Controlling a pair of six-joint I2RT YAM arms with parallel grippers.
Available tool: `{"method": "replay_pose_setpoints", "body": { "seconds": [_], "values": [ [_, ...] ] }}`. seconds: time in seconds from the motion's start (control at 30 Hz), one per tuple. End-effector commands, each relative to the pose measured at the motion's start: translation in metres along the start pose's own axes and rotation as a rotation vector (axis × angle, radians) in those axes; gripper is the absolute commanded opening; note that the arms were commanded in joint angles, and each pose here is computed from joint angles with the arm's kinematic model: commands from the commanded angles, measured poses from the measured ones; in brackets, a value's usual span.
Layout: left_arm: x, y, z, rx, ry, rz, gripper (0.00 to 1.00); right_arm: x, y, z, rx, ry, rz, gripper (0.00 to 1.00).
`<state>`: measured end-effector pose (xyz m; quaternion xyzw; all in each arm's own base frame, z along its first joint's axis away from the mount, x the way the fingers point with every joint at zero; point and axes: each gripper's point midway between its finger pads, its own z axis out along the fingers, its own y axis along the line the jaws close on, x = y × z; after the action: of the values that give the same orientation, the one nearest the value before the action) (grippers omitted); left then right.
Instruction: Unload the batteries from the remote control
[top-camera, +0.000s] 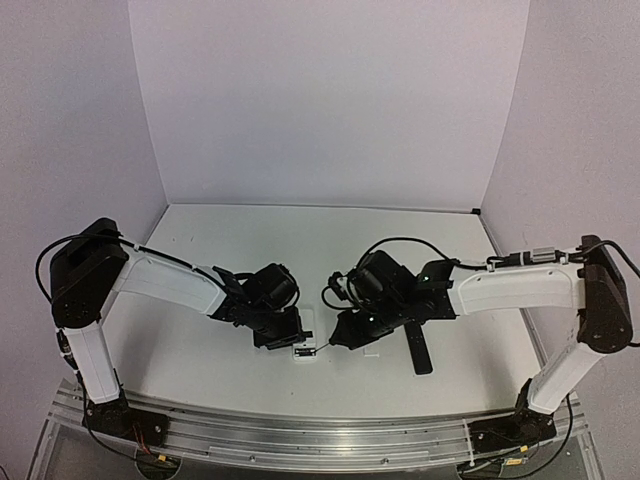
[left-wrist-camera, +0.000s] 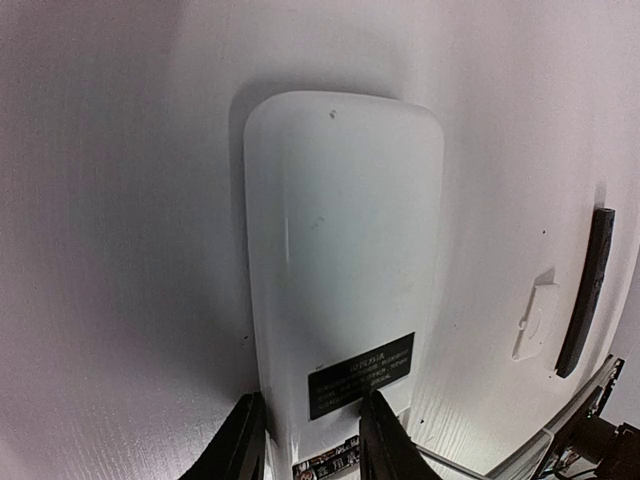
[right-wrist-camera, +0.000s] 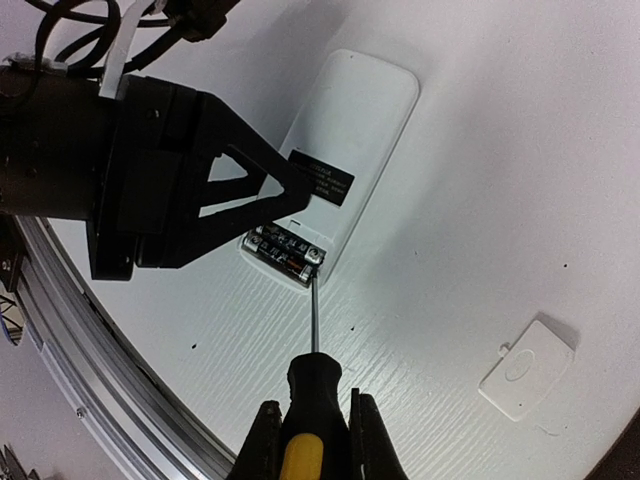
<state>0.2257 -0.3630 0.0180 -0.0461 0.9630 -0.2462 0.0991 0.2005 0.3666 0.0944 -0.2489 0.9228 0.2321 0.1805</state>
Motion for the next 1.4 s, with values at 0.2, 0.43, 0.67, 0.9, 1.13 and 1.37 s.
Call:
{"method": "replay_pose_setpoints", "body": {
  "seconds": [0.2,0.43,0.67,0.9,1.13,1.37],
  "values": [
    [0.037,0.051,0.024,-0.168,0.112,0.008,0.3,0.003,0.004,-0.003,0.041,0.079,0.003,0.0],
    [0.037,0.052,0.025,-0.172,0.113,0.007,0.3,0.011,0.004,0.005,0.062,0.159,0.012,0.0],
    [0.037,0.054,0.026,-0.181,0.113,0.003,0.3,0.019,0.001,0.016,0.085,0.21,0.032,0.0],
    [0.04,0.058,0.029,-0.192,0.124,-0.001,0.28,0.029,-0.008,0.027,0.119,0.241,0.053,0.0],
    [0.044,0.063,0.033,-0.201,0.138,-0.012,0.27,0.034,-0.007,0.029,0.048,0.226,0.088,0.0],
    [0.049,0.073,0.034,-0.222,0.15,-0.024,0.27,0.037,-0.004,0.025,-0.117,0.191,0.173,0.0]
  ]
}}
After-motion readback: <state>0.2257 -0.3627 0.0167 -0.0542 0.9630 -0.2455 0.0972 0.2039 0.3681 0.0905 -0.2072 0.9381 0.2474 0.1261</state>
